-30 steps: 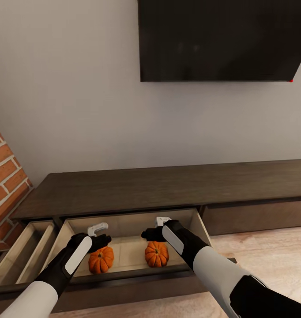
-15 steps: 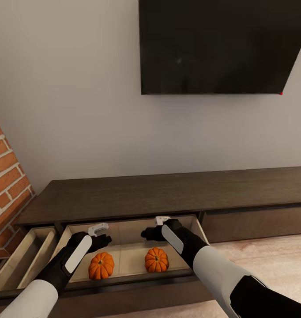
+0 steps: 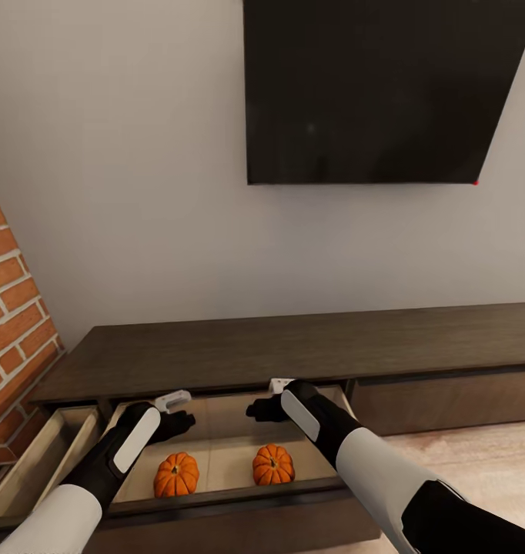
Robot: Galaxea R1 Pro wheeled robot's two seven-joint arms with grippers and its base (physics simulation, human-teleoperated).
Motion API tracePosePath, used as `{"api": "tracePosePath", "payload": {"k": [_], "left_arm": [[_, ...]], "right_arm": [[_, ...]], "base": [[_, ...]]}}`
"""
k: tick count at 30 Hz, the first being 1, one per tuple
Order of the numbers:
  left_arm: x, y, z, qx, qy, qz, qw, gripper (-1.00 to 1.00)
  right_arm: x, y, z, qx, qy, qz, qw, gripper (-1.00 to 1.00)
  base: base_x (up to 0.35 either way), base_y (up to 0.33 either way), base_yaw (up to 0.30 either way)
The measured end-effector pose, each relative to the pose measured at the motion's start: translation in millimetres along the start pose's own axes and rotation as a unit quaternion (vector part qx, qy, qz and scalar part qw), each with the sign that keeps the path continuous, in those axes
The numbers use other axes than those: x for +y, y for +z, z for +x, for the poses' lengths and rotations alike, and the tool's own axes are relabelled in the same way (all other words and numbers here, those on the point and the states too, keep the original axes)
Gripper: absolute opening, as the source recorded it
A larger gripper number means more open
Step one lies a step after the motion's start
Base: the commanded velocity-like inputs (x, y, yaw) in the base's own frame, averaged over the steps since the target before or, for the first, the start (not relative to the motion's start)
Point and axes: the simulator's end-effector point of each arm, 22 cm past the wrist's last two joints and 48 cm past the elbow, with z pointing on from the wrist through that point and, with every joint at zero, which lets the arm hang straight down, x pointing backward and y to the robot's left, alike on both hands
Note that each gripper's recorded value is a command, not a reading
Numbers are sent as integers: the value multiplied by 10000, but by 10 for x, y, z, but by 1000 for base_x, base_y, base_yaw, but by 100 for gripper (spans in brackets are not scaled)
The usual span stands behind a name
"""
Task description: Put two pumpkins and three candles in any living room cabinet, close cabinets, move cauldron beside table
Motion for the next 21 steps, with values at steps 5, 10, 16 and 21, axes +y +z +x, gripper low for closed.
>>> {"api": "tracePosePath", "payload": {"k": [5, 10, 16, 21], "left_arm": [[-34, -101, -25, 66, 67, 45, 9999, 100], [-60, -179, -74, 18, 84, 73, 9999, 100], [-60, -180, -75, 17, 85, 73, 9999, 100], [-59, -179, -74, 18, 94, 67, 9999, 100]], "right_arm": [[9, -97, -69, -85, -34, 55, 9999, 100], [30, -175, -106, -117, -76, 67, 9999, 100], [30, -175, -101, -105, -79, 68, 9999, 100], [31, -174, -101, -105, -79, 65, 9999, 100]], "base": [[0, 0, 0], [0, 0, 0], [0, 0, 0], [-47, 0, 0]]}}
